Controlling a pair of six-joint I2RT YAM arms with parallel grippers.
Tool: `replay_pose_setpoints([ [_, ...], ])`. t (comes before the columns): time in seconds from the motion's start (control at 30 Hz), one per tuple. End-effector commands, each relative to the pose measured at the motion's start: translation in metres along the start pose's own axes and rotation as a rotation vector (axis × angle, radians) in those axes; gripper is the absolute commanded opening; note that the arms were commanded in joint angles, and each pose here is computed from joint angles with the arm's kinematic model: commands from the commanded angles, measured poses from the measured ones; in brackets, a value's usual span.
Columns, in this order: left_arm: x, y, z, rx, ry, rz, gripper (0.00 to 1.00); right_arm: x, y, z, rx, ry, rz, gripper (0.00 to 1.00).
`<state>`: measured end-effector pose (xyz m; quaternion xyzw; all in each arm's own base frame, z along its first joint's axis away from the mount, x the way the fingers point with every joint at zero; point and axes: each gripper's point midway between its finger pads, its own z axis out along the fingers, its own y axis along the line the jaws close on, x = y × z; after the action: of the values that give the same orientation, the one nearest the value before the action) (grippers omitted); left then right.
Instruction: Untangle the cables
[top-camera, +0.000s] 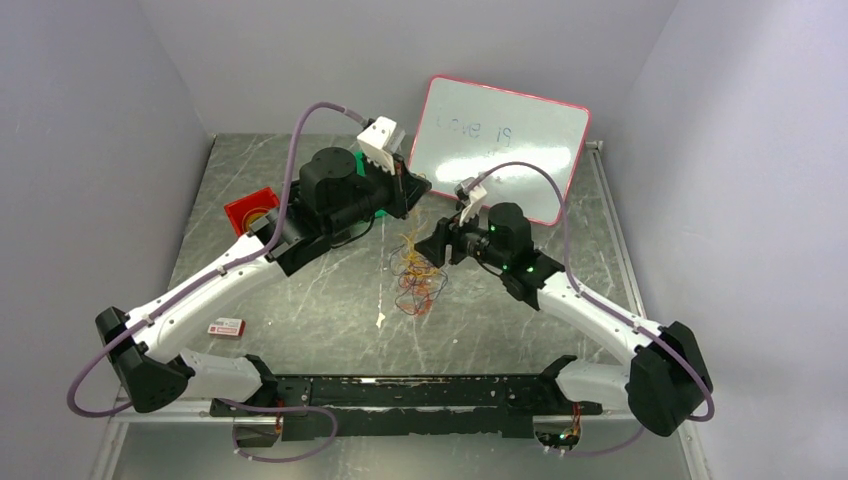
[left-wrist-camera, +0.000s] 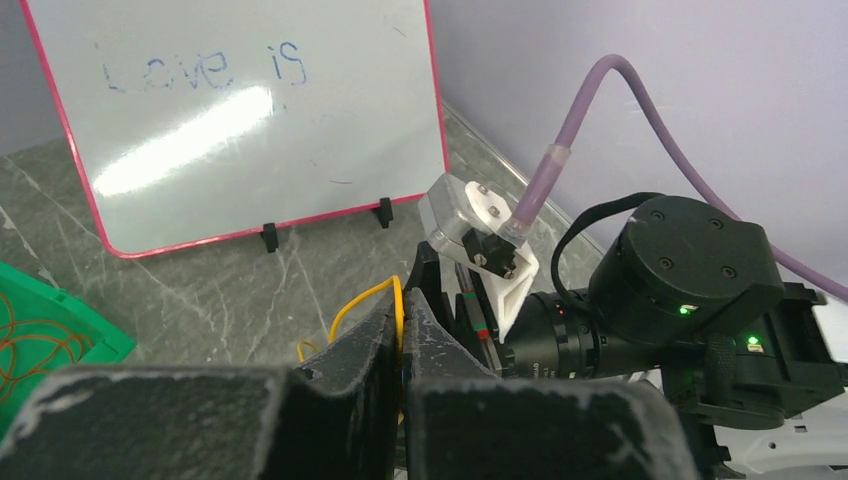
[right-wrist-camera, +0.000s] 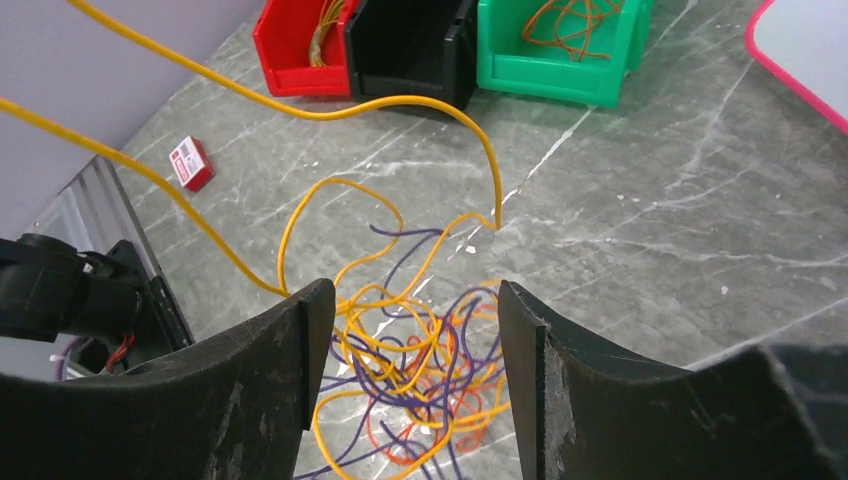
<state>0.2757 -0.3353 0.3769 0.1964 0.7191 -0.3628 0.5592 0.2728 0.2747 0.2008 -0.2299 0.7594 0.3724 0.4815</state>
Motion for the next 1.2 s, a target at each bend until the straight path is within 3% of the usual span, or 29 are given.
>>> replay_pose_setpoints([
  [0.0, -0.027, -0.013, -0.015, 0.048, -0.053, 0.0, 0.07, -0.014, 0.008, 0.001, -0.037, -0.058, -0.034, 0.64],
  [0.27, -0.033, -0.009, -0.016, 0.011, -0.072, -0.019, 0.07, 0.004, 0.017, -0.023, -0.044, -0.016, -0.045, 0.61],
  [0.47, -0.046, -0.005, -0.018, -0.021, -0.107, -0.04, 0.07, -0.007, 0.036, -0.026, -0.096, -0.116, -0.051, 0.61],
  [0.67, -0.058, -0.004, -0.017, -0.044, -0.129, -0.044, 0.07, -0.02, 0.021, -0.018, 0.049, -0.188, 0.027, 0.58],
  [0.83, -0.061, -0.006, -0.016, -0.036, -0.133, -0.038, 0.07, -0.019, 0.011, -0.026, 0.133, -0.164, 0.107, 0.56],
  [1.03, -0.063, -0.011, -0.016, -0.011, -0.134, -0.03, 0.07, -0.005, 0.013, -0.043, 0.169, -0.088, 0.209, 0.68],
  [1.17, -0.063, -0.012, -0.016, -0.002, -0.131, -0.025, 0.07, 0.009, 0.01, -0.043, 0.217, -0.039, 0.357, 0.86],
])
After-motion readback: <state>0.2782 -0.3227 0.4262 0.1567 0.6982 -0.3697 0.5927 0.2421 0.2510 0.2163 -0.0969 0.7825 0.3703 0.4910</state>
